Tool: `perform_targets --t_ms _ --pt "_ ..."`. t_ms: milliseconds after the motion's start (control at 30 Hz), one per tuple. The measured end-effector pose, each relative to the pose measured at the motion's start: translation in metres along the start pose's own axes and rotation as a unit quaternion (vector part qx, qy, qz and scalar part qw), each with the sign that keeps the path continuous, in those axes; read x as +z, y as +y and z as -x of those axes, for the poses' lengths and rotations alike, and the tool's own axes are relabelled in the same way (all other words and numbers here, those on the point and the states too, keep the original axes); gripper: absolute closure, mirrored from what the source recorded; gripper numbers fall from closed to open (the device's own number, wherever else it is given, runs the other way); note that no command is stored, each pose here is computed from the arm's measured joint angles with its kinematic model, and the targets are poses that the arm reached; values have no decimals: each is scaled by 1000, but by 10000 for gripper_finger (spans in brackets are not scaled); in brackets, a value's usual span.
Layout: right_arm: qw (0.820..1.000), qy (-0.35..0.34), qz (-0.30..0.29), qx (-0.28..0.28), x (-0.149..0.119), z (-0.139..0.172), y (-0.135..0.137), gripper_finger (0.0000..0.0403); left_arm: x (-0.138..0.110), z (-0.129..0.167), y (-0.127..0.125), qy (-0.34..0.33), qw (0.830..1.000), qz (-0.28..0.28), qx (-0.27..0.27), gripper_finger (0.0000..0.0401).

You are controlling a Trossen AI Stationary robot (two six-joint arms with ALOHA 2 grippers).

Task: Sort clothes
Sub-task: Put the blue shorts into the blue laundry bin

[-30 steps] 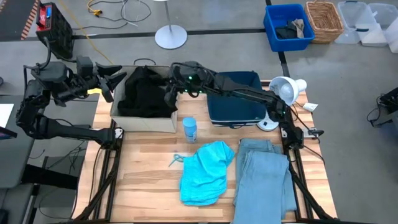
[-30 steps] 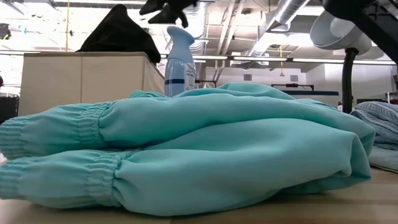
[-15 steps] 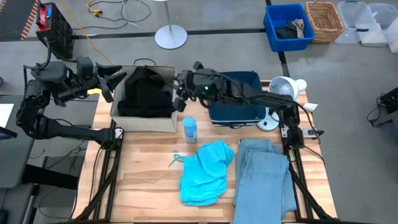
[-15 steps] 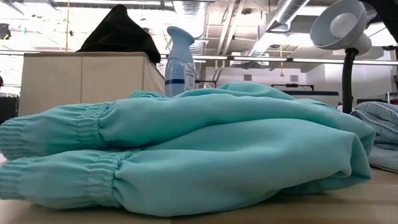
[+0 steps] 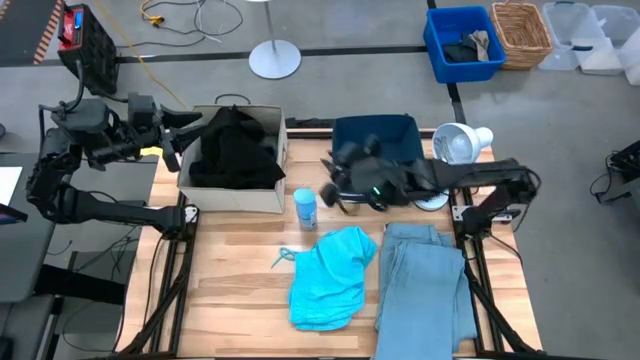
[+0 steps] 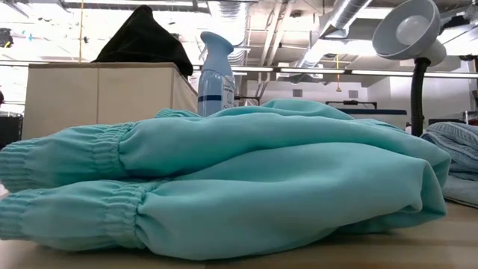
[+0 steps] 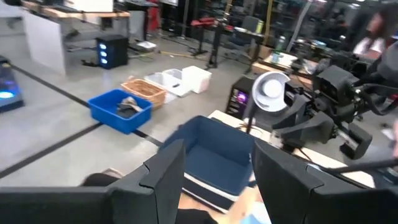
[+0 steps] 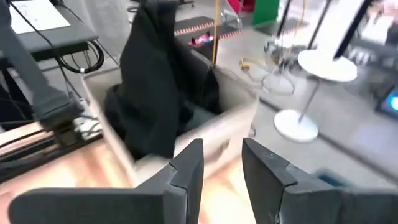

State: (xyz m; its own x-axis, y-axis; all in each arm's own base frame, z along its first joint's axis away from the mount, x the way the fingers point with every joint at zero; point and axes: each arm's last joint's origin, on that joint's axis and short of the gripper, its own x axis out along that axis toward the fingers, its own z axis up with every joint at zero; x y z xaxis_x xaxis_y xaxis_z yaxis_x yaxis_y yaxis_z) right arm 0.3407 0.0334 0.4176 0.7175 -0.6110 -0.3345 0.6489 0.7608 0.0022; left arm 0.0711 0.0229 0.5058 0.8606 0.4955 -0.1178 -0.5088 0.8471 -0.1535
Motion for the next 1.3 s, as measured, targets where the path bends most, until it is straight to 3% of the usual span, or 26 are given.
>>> perform_targets --t_ms 333,467,700,867,1000,1133,1300 --pt "992 100 -72 28 -71 74 35 279 -5 -27 -15 56 992 -35 -105 221" --pt "984 154 -82 34 -100 89 54 279 -9 -45 -24 85 983 -57 -150 221" --pt "961 256 -89 53 -140 106 82 279 -13 -61 -30 111 978 -56 -168 221" --pt "957 266 -99 55 -155 109 96 273 -13 -62 -31 110 977 -68 -170 221" --pt "957 280 -70 35 -172 100 104 244 -13 -61 -31 110 977 -63 -170 221" --pt "947 309 -77 32 -174 85 107 209 -16 -71 -34 121 976 -72 -166 221" --pt "970 238 -46 38 -160 85 101 200 -23 -94 -45 155 973 -37 -165 229"
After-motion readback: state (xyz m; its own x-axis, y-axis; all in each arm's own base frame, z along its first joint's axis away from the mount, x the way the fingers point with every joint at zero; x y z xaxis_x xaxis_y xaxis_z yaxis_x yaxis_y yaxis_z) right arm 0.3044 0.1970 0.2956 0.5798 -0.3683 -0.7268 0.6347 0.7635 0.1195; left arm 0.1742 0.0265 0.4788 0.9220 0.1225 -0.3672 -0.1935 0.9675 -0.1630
